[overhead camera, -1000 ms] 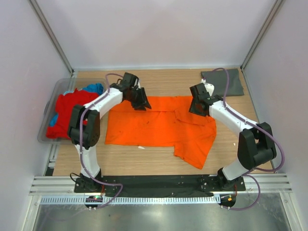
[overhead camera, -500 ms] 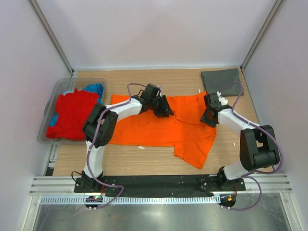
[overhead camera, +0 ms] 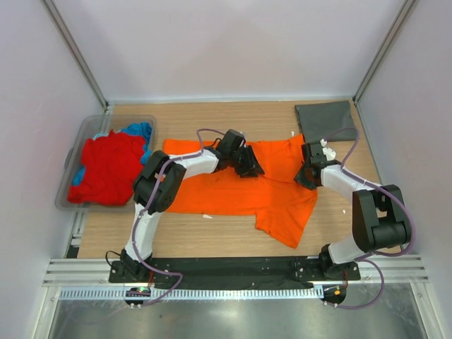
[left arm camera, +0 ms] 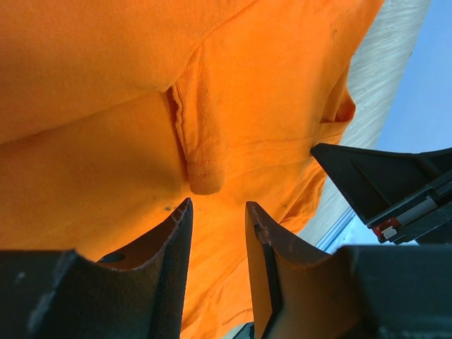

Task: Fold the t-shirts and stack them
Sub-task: Fold the tshirt

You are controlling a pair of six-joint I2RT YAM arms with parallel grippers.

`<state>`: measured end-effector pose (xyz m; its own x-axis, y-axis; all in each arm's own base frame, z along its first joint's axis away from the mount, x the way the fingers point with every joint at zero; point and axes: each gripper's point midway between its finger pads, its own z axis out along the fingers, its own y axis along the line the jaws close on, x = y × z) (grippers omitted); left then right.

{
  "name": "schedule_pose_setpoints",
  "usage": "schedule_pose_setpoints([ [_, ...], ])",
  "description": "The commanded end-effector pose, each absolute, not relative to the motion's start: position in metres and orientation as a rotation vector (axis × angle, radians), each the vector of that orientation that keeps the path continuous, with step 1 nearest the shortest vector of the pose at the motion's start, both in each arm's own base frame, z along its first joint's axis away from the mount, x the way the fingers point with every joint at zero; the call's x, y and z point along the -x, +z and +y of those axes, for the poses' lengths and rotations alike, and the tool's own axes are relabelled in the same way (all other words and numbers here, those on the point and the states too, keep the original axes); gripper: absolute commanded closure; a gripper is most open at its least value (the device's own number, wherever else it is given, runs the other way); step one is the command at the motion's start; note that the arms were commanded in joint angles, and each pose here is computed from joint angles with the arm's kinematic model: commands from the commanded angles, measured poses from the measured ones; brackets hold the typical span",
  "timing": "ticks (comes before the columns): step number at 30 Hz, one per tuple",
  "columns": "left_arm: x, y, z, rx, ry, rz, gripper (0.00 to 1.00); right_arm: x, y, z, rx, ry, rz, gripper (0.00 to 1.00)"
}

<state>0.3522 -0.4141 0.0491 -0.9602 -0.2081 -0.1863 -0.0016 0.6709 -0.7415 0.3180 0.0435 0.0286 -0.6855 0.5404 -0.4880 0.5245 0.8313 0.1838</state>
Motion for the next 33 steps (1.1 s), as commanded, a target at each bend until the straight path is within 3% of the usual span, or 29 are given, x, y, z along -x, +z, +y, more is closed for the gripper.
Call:
schedule_pose_setpoints([
  [1,-0.369,0.065,-0.427,0.168,-1.204,2.551,0.64,-0.331,0.039,0.043,-0.810,0.069,2.399,0.67],
  [9,-0.370,0.056,-0.429,0.167,-1.201,2.565,0.69,-0.334,0.037,0.043,-0.851,0.084,2.376,0.75],
  [13,-0.369,0.057,-0.430,0.165,-1.208,2.568,0.85,-0.334,0.037,0.043,-0.872,0.101,2.358,0.89],
  [14,-0.369,0.057,-0.430,0.159,-1.206,2.567,0.90,-0.335,0.040,0.042,-0.871,0.102,2.350,0.97],
  [16,-0.370,0.064,-0.431,0.147,-1.208,2.559,1.00,-0.337,0.047,0.041,-0.869,0.101,2.328,0.99],
  [33,-0.370,0.076,-0.416,0.123,-1.065,2.600,1.00,-0.318,0.086,0.048,-0.948,0.256,2.205,0.99],
])
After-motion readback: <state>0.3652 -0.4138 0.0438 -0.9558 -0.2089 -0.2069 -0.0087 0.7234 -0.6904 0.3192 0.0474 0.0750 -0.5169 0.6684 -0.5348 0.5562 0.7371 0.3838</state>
